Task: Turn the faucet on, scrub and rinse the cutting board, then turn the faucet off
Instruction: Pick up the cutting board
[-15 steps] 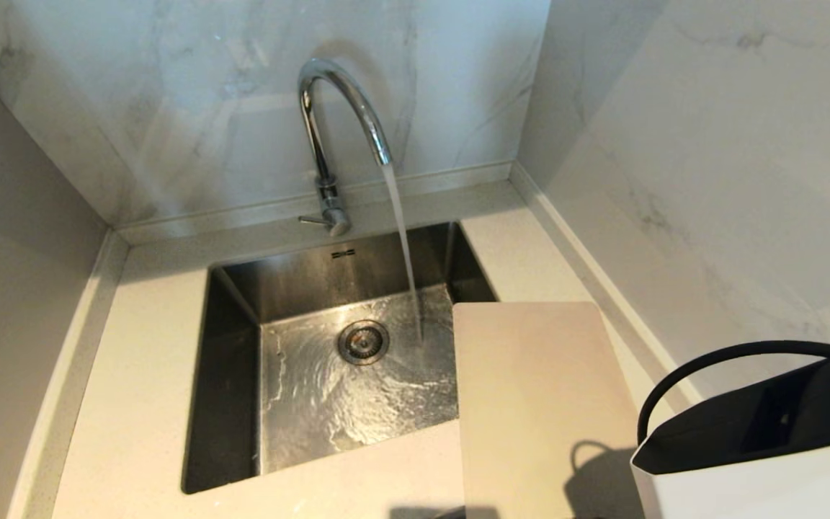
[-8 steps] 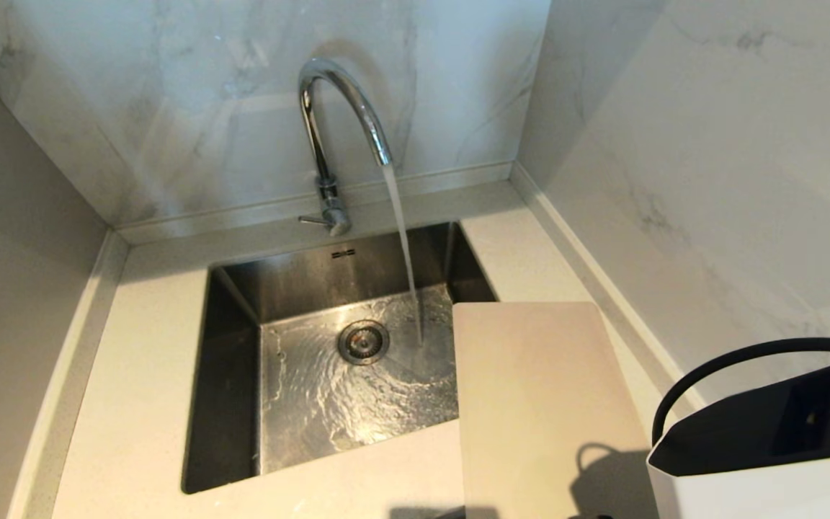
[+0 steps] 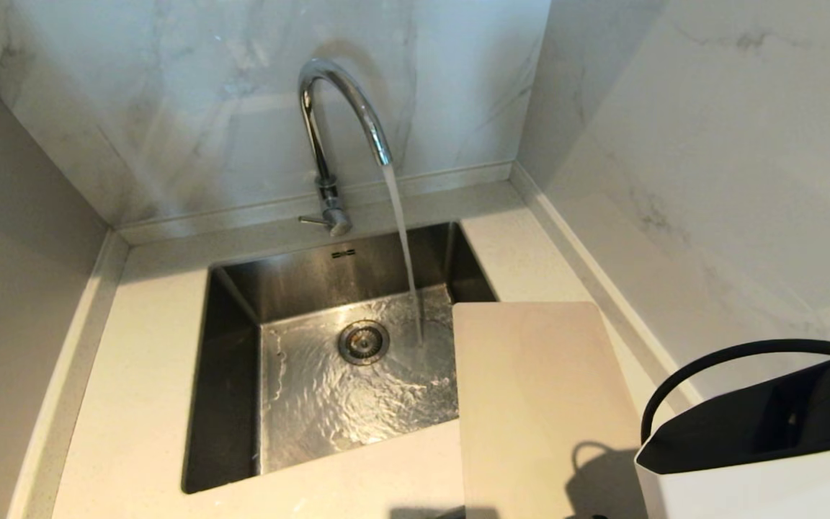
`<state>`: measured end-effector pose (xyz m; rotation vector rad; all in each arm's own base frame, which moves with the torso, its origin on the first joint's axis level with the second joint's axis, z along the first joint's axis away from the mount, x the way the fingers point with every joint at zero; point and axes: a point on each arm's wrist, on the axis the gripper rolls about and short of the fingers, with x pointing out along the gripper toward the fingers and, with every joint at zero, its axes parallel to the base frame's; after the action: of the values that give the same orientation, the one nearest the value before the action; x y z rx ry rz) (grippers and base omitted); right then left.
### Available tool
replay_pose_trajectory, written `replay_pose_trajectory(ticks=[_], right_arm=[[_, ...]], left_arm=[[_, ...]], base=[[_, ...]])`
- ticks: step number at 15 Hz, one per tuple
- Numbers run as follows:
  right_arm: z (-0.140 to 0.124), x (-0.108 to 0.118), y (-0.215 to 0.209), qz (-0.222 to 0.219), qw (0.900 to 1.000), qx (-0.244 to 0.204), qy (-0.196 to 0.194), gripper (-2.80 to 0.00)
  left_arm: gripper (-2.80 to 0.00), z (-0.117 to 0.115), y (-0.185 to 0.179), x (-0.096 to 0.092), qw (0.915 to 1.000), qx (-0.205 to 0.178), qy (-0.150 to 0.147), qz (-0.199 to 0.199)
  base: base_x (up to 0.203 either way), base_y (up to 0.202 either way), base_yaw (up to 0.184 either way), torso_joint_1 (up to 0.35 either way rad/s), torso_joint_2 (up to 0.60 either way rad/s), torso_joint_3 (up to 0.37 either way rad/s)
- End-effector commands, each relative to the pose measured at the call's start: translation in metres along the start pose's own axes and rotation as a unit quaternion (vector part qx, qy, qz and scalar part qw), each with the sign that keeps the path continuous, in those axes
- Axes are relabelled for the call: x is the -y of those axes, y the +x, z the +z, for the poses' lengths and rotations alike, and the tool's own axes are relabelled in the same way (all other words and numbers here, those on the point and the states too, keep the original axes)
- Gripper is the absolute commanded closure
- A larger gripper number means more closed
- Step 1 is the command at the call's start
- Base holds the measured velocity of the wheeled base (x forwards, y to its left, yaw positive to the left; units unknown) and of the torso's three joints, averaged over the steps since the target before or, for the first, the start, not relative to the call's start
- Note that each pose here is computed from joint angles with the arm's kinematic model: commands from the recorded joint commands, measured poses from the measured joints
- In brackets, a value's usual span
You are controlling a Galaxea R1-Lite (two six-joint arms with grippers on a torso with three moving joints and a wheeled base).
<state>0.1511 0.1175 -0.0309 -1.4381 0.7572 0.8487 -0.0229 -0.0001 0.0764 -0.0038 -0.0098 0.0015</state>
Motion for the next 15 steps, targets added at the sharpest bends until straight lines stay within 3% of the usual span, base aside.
replay_pose_trajectory(ticks=[1, 5, 6, 15], right_arm=[[0.0008, 0.0001, 0.0021, 0.0, 1.0, -0.001, -0.003, -2.8], [0.0006, -0.0007, 0.003, 0.002, 1.0, -0.002, -0.004, -2.8], [0.0006, -0.0009, 0.0032, 0.003, 1.0, -0.003, -0.004, 0.0], [0.0009, -0.0032, 0.009, 0.013, 1.0, -0.009, -0.007, 0.0]], left_arm=[[0.0, 0.0, -0.0002, 0.0, 1.0, 0.001, 0.0, 0.0], [0.0, 0.0, -0.0002, 0.0, 1.0, 0.001, 0.0, 0.0], [0.0, 0.0, -0.0002, 0.0, 1.0, 0.001, 0.0, 0.0], [0.0, 0.0, -0.0002, 0.0, 1.0, 0.001, 0.0, 0.0]], base=[[0.0, 0.0, 0.0, 0.0, 0.0, 0.0], [0.0, 0.0, 0.0, 0.0, 0.0, 0.0], [0.0, 0.0, 0.0, 0.0, 0.0, 0.0], [0.0, 0.0, 0.0, 0.0, 0.0, 0.0]])
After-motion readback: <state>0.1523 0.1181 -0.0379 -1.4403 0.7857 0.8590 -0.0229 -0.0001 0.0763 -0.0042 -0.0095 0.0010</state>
